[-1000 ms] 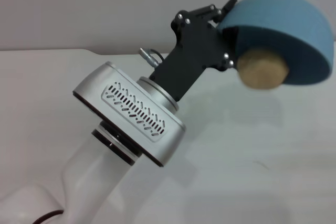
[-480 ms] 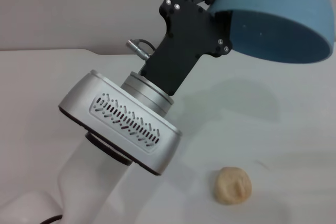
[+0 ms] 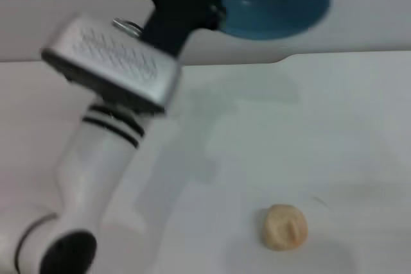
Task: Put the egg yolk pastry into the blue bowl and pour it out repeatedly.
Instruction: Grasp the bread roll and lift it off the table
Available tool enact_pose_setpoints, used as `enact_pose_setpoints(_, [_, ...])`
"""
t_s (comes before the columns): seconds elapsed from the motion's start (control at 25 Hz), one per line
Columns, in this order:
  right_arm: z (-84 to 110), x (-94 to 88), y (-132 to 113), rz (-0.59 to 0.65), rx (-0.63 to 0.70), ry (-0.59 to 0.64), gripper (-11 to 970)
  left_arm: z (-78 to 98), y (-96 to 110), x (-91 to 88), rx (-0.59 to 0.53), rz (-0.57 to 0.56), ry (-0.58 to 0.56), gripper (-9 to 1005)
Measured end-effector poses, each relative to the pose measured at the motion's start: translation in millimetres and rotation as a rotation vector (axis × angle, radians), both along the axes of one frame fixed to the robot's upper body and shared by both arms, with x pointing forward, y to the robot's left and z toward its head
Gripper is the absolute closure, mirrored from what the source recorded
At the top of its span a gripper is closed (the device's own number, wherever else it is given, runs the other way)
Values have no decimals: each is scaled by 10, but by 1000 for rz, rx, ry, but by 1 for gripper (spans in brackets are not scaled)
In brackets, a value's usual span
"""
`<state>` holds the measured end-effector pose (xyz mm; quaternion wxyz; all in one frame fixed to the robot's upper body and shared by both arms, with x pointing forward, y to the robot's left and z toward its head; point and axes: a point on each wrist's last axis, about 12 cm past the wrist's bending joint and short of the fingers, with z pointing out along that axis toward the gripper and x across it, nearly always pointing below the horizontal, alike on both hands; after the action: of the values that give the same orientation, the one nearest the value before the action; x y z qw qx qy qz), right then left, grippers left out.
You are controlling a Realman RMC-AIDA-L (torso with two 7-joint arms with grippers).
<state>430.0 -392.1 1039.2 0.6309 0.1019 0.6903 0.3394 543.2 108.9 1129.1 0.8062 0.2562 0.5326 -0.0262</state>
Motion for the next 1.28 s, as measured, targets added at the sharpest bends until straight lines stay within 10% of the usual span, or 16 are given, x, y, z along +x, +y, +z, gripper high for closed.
enact_pose_setpoints(0.48, [-143,361,379,262,-113,169,510,219,555,780,-15,4,640,982])
enact_pose_setpoints(1.28, [278,986,827,703,-385,605,511,186,901,928,190,84,1390,980])
